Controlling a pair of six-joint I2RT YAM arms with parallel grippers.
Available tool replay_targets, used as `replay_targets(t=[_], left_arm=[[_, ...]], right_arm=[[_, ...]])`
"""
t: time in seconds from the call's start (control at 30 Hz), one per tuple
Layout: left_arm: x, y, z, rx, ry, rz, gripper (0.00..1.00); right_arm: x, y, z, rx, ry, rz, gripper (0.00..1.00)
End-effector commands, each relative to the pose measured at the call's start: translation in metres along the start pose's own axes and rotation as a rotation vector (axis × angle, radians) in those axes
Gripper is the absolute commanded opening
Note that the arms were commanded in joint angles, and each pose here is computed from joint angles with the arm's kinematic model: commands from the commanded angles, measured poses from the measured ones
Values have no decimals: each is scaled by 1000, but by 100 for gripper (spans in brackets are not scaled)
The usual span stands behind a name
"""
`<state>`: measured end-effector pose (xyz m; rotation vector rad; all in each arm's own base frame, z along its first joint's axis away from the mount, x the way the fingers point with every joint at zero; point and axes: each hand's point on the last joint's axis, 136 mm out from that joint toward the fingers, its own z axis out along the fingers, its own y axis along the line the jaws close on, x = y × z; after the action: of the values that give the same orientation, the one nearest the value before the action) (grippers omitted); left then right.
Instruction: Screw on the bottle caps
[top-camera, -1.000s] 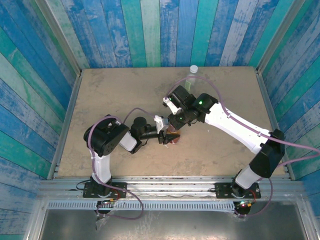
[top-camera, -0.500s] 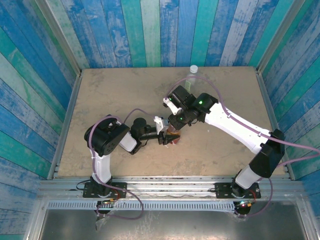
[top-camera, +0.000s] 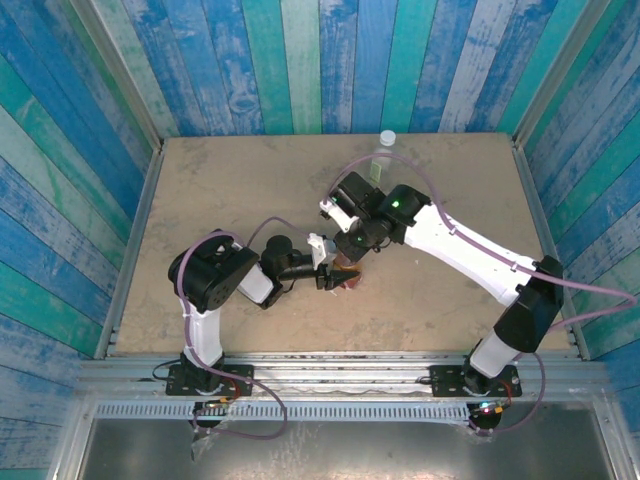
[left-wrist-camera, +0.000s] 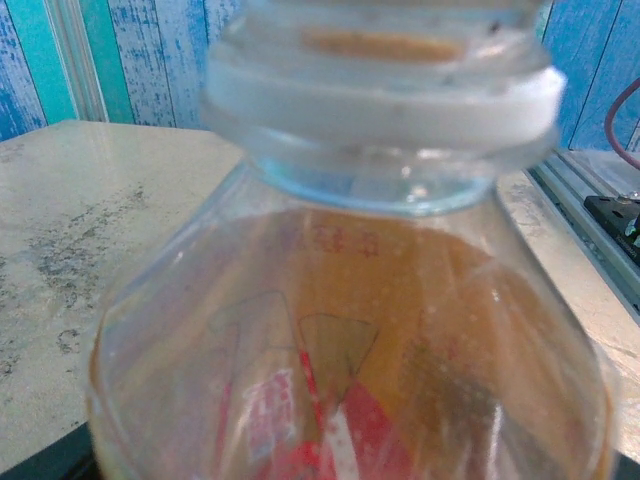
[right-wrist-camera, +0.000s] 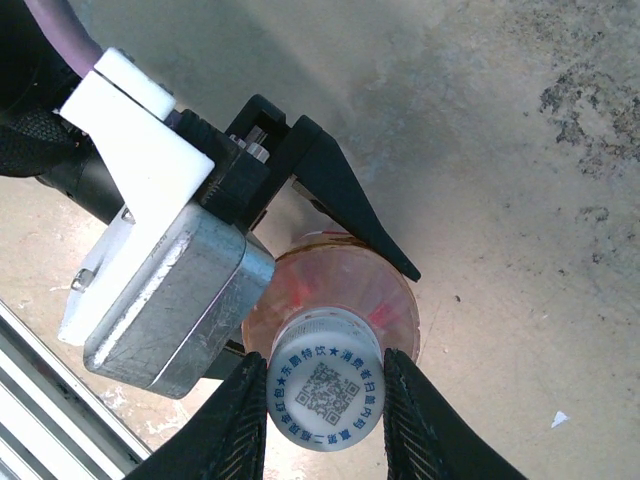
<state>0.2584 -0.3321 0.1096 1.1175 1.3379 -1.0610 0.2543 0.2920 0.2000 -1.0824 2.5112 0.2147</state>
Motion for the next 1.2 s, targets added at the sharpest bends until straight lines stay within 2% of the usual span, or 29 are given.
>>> replay_targets(t=[0.0, 0.33, 0.47, 0.77, 1.0, 1.17], left_arm=[[19, 1, 2, 4, 55, -61, 49], [20, 3, 4, 12, 63, -68, 47], [20, 0, 5, 36, 68, -68, 47], [19, -8, 7, 98, 90, -83, 48], [22, -14, 10, 156, 121, -116, 48], [21, -10, 11, 135, 121, -119, 48]], right_arm=[[8, 10, 1, -24, 52, -46, 30], [2, -3, -15, -13, 18, 52, 30], [3, 5, -19, -61, -15, -21, 31], [11, 5, -22, -64, -19, -209, 31], [26, 6, -14, -77, 61, -292, 31], [31, 0, -8, -46, 112, -277, 30]])
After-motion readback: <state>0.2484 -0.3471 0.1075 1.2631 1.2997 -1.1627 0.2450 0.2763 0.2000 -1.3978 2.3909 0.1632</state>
